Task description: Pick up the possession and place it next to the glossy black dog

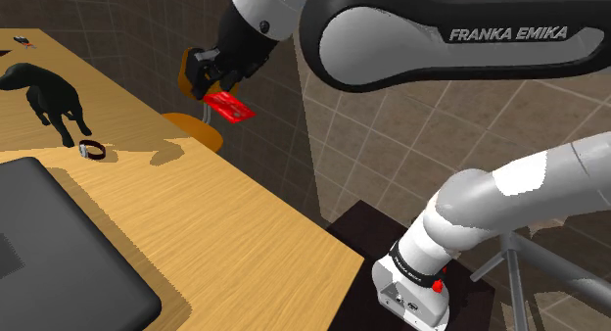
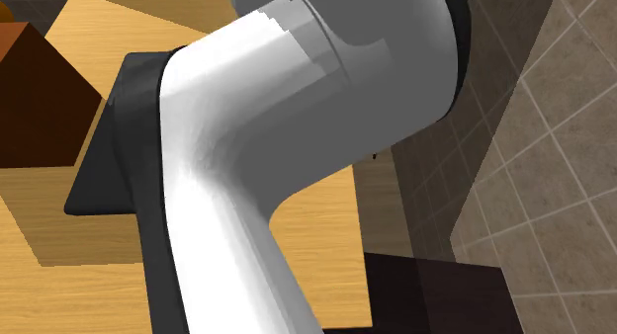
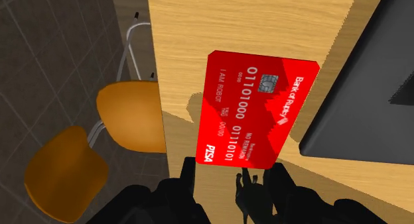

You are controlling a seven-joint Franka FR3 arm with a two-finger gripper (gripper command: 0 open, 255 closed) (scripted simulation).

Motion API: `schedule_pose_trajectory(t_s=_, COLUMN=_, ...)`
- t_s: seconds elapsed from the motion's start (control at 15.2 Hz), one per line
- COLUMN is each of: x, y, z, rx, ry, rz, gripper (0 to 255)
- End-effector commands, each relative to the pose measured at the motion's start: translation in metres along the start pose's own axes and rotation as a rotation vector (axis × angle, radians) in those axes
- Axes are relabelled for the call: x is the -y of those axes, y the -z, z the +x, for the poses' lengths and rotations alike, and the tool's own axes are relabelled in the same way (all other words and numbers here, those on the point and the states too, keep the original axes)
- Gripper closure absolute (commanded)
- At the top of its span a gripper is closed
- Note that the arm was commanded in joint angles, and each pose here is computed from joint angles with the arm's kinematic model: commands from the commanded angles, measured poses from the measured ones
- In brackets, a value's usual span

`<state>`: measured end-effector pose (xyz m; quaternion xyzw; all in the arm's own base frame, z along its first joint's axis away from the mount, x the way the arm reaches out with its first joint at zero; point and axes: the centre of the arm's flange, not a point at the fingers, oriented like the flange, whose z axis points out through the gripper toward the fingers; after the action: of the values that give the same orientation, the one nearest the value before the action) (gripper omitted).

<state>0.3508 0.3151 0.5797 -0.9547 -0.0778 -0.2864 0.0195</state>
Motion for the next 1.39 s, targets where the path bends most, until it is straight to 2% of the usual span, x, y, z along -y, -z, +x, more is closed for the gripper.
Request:
schedule_pose_trajectory(t_s=0.0, x=0.002, y=-0.015, z=0.024, rx=0.0, ry=-0.001, rz=0.002, gripper=255)
schedule_pose_trajectory(t_s=1.32, x=0.017, y=-0.159, z=0.245, rx=0.0, ry=-0.001, rz=0.002, gripper=255)
